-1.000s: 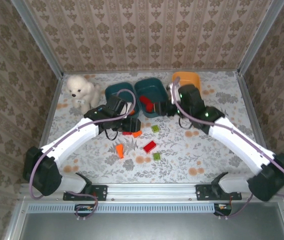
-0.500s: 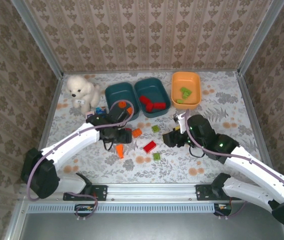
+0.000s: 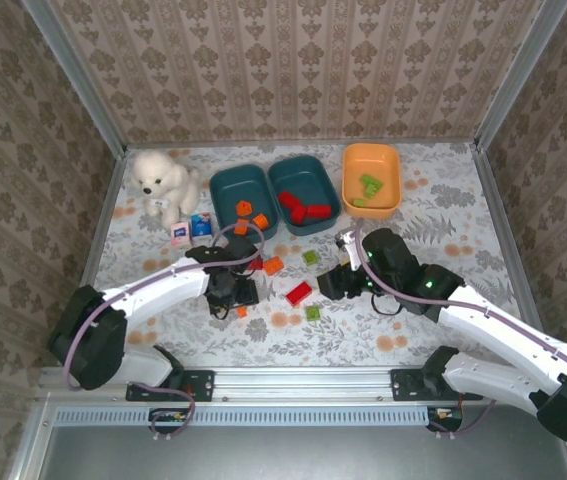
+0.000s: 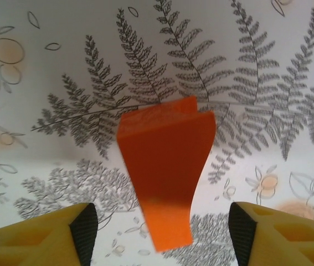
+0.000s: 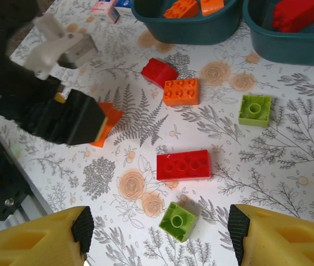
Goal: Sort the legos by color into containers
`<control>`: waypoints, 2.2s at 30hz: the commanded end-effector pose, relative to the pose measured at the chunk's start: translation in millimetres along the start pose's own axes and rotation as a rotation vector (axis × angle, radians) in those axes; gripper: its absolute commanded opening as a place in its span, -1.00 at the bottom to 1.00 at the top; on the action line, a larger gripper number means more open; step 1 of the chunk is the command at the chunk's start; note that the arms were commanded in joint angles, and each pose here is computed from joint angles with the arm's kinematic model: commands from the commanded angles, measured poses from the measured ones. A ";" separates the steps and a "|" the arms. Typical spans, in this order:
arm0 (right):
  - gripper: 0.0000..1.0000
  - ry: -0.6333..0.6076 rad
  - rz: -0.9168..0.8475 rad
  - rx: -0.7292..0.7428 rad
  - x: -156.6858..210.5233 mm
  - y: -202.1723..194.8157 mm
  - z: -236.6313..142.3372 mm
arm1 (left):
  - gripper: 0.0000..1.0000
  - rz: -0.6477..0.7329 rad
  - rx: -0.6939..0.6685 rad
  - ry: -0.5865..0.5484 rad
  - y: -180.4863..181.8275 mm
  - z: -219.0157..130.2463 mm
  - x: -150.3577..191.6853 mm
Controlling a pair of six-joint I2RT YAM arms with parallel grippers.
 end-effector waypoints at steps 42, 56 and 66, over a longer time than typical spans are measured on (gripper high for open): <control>0.46 -0.182 0.061 -0.057 -87.1 10.5 2.5 | -0.72 0.102 0.121 -0.362 -55.4 -89.9 -191.2; 0.46 -0.183 0.116 -0.021 -106.2 -1.0 10.4 | -0.77 0.071 0.192 -0.306 -82.4 -9.4 -311.9; 0.46 -0.170 0.143 0.006 -100.0 -7.2 15.0 | -0.77 0.016 0.187 -0.220 -76.4 23.9 -304.0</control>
Point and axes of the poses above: each hand's point on the last joint's axis, 136 mm out from that joint toward the fingers, its own z axis out along the fingers, its own y axis along the line the jaws close on, x = y × z, the point moved 7 cm from there along -z, back along the fingers, and after that the axes turned 3 degrees about z, right-handed, at the moved point
